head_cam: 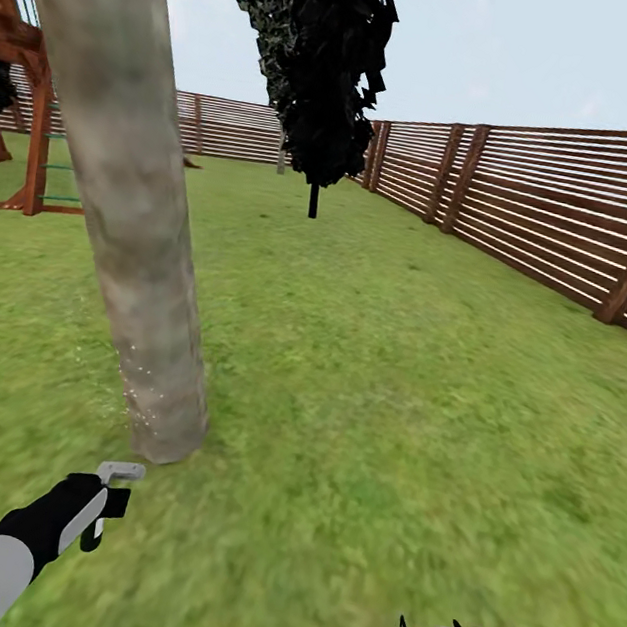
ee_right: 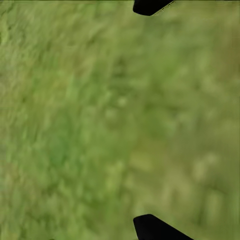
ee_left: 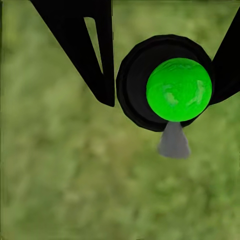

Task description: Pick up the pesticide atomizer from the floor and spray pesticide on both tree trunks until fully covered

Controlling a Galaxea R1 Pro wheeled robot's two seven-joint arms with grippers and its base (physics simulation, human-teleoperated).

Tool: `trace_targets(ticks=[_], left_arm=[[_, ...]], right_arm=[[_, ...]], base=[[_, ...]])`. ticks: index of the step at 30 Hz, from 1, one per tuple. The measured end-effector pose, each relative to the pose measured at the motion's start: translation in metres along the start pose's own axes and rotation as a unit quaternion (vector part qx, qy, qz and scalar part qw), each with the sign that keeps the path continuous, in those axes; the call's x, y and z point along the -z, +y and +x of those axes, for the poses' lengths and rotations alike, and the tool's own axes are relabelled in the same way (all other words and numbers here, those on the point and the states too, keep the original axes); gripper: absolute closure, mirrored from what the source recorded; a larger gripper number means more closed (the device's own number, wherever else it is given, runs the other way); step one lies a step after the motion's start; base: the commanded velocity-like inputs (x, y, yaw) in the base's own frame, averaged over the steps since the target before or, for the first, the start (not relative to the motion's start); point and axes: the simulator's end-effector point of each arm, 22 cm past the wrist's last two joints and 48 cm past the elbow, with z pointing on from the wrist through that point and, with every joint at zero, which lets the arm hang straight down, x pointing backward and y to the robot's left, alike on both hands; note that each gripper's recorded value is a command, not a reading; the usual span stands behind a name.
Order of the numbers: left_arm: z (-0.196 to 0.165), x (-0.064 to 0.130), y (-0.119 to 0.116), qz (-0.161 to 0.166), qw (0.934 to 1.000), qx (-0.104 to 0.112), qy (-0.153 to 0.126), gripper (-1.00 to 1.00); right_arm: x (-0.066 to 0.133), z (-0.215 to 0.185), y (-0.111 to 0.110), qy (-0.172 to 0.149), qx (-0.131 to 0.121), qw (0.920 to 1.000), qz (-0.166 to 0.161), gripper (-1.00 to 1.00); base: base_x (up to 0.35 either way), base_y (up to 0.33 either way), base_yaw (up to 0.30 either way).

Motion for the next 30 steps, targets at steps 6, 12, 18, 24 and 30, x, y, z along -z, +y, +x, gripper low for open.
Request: trace_targets(ticks=[6, 12, 18, 24, 30], left_arm=[[-0.0004, 0.0000, -0.0002, 0.000, 1.0000, 0.000, -0.001, 1.00], [-0.0003, -0.0002, -0.0002, 0.000, 1.0000, 0.000, -0.001, 1.00], [-0.0012, 0.0000, 0.0005, -0.001, 1.0000, 0.001, -0.002, 1.00], [-0.0017, 0.0002, 0.0005, -0.001, 1.0000, 0.002, -0.003, 1.00], [-0.0018, 0.0002, 0.0005, -0.001, 1.0000, 0.001, -0.003, 1.00]], right_arm=[[0.0000, 0.0000, -0.0001, 0.000, 0.000, 1.0000, 0.000, -1.00], [-0.0001, 0.0001, 0.0001, 0.000, 0.000, 1.0000, 0.000, -1.00], [-0.0001, 0.0001, 0.0001, 0.000, 0.000, 1.0000, 0.000, -1.00], [0.0001, 0.0000, 0.0001, 0.000, 0.000, 1.0000, 0.000, -1.00], [0.0001, 0.0000, -0.0003, 0.000, 0.000, 1.0000, 0.000, -1.00]], base=[[0.190, -0.226, 0.033], [0.039, -0.262, 0.120], [0.000, -0.269, 0.273], [0.147, -0.241, 0.120], [0.207, -0.209, 0.001]])
